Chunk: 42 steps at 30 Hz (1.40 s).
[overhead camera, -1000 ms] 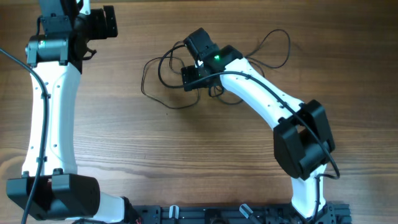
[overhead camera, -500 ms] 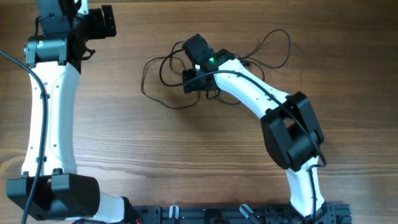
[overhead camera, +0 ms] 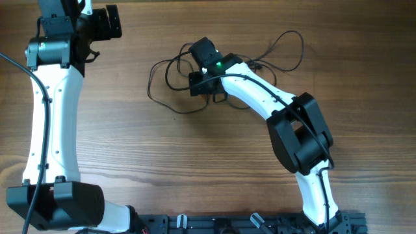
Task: Untangle cables
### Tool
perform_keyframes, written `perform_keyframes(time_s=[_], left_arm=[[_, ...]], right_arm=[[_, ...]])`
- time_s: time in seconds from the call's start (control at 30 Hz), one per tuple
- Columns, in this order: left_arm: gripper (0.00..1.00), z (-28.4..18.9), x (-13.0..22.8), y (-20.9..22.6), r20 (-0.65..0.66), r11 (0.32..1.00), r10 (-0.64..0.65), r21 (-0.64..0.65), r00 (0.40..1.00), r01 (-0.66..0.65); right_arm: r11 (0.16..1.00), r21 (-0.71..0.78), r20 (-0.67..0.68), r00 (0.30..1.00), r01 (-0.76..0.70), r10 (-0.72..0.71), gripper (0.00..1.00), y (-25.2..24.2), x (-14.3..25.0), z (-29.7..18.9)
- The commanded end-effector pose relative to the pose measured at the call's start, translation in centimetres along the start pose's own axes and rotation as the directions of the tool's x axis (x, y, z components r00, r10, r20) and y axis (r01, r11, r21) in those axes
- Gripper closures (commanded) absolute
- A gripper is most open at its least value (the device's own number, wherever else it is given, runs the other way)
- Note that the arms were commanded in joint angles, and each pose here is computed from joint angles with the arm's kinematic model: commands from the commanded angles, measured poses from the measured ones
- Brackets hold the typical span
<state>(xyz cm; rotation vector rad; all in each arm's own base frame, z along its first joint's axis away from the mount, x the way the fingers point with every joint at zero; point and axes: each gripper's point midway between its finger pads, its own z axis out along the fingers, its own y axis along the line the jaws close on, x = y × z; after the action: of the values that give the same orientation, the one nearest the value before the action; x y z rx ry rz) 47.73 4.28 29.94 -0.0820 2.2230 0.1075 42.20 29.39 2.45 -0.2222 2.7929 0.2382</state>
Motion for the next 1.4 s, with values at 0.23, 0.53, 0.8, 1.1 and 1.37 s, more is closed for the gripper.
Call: perform_keyframes(time_s=[0.23, 0.53, 0.8, 1.1, 1.37], left_arm=[[0.0, 0.0, 0.0, 0.0, 0.0, 1.0, -0.029, 0.012, 1.0, 0.029], [0.0, -0.7, -0.3, 0.0, 0.013, 0.999, -0.029, 0.012, 0.999, 0.029], [0.0, -1.6, -0.8, 0.1, 0.034, 0.999, -0.03, 0.013, 0.999, 0.03], [0.0, -2.3, -1.0, 0.1, 0.044, 0.999, -0.034, 0.012, 0.998, 0.033], [0.0, -2.3, -1.0, 0.1, 0.043, 0.999, -0.034, 0.013, 0.998, 0.033]], right_arm=[[0.999, 0.033, -0.014, 0.999, -0.042, 0.043, 0.22, -0.7, 0.8, 3.0], [0.998, 0.034, -0.014, 0.999, -0.047, 0.047, 0.46, -0.9, 0.7, 3.0], [0.998, 0.031, -0.007, 0.999, -0.054, 0.054, 0.87, -1.0, 0.4, 3.0], [0.995, -0.044, -0.014, 0.996, -0.089, 0.089, 0.95, -1.4, -0.5, 3.0], [0.947, -0.32, 0.054, 0.998, -0.019, 0.039, 0.95, 1.6, -4.4, -0.1]])
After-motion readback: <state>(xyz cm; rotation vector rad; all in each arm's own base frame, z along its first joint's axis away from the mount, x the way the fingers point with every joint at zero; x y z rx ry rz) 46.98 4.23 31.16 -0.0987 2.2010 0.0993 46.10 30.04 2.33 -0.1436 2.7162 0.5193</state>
